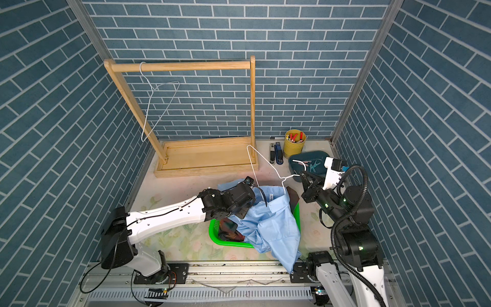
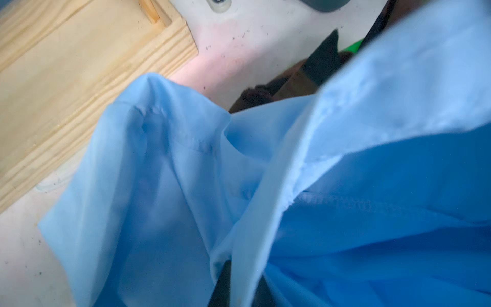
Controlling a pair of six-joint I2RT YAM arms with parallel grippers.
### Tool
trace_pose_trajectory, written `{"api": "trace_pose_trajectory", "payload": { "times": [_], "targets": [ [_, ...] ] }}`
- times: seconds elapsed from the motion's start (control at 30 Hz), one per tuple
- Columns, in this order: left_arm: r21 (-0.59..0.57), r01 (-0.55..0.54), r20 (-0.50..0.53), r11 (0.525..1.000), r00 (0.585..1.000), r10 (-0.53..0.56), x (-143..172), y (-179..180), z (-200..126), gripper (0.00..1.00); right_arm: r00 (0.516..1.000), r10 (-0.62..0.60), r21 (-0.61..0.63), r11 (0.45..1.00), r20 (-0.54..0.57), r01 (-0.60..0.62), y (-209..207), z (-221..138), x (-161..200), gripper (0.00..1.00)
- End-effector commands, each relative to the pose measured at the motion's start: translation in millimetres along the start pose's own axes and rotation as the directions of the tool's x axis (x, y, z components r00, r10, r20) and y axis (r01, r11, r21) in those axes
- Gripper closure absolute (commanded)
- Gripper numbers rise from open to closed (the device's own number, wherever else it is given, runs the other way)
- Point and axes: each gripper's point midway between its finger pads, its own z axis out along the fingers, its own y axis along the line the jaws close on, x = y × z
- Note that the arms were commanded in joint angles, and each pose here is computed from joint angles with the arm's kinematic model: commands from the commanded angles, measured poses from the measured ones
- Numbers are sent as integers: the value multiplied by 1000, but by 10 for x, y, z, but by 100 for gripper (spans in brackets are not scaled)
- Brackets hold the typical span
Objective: Remove the clothespins securing long-sleeve shirts to the hanger
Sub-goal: Remove the long-sleeve shirt from the hanger.
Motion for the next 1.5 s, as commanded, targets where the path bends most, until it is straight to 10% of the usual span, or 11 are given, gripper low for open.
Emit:
{"api": "trace_pose_trajectory", "payload": {
  "times": [0.0,0.17,0.4,0.83,1.1,1.47],
  "targets": [
    [-31,41,-51,999,998,-43,186,17,209,86,997,53,-78,996,53,-49,88,20,-51,100],
    [-21,18,-93,1000,995,-20,262,-84,388,77,998,41,-68,997,57,-38,75,-22,-23,100],
    [47,-44,68,998,997,41,-153,-19,-226,1,997,-10,-74,997,80,16,169,-50,-179,100],
    [69,-1,336,998,942,-22,-631,910,-1479,0,998,-23,-103,994,55,29,189,142,-249,100],
    [264,-296,585,918,806,92,-1359,532,-2062,0,999,-43,-210,977,-10,40,408,251,-299,100],
    [322,-195,536,926,844,-9,-1718,-13,-1645,0,995,42,-42,998,94,-38,224,434,-762,100]
  ]
}}
